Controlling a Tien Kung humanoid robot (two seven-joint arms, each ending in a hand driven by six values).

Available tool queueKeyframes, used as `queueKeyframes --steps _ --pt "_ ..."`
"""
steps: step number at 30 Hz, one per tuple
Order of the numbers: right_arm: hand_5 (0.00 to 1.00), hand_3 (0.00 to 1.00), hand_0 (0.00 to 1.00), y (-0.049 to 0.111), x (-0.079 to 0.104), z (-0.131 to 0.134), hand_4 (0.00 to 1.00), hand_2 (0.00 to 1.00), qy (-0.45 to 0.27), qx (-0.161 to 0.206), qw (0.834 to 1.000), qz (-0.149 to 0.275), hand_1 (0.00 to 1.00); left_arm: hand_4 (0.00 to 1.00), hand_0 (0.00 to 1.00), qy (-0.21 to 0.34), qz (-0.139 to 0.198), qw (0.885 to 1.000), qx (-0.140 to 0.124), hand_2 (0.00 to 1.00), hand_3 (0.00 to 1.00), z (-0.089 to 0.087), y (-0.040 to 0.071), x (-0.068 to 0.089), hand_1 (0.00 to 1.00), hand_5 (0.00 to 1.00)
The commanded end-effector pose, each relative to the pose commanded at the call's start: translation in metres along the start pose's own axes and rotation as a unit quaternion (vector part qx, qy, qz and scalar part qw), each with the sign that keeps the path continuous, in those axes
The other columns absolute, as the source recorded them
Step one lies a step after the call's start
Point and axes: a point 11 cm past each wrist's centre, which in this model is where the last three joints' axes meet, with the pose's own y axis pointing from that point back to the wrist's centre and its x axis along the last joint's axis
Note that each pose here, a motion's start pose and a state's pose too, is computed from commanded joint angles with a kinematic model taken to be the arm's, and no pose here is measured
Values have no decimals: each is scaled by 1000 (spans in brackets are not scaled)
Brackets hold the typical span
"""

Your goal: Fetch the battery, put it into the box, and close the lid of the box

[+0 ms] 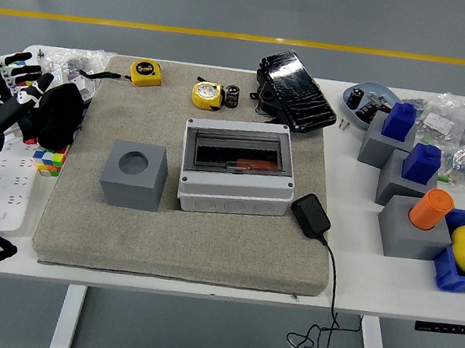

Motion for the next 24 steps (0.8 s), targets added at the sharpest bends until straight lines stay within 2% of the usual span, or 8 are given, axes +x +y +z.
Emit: queueKeyframes --steps 24 --pt "560 588 611 -1 -1 7 987 681 -2 -6 1000 0 658 998 468 -2 -12 1000 8 603 646 -2 3 -6 630 328"
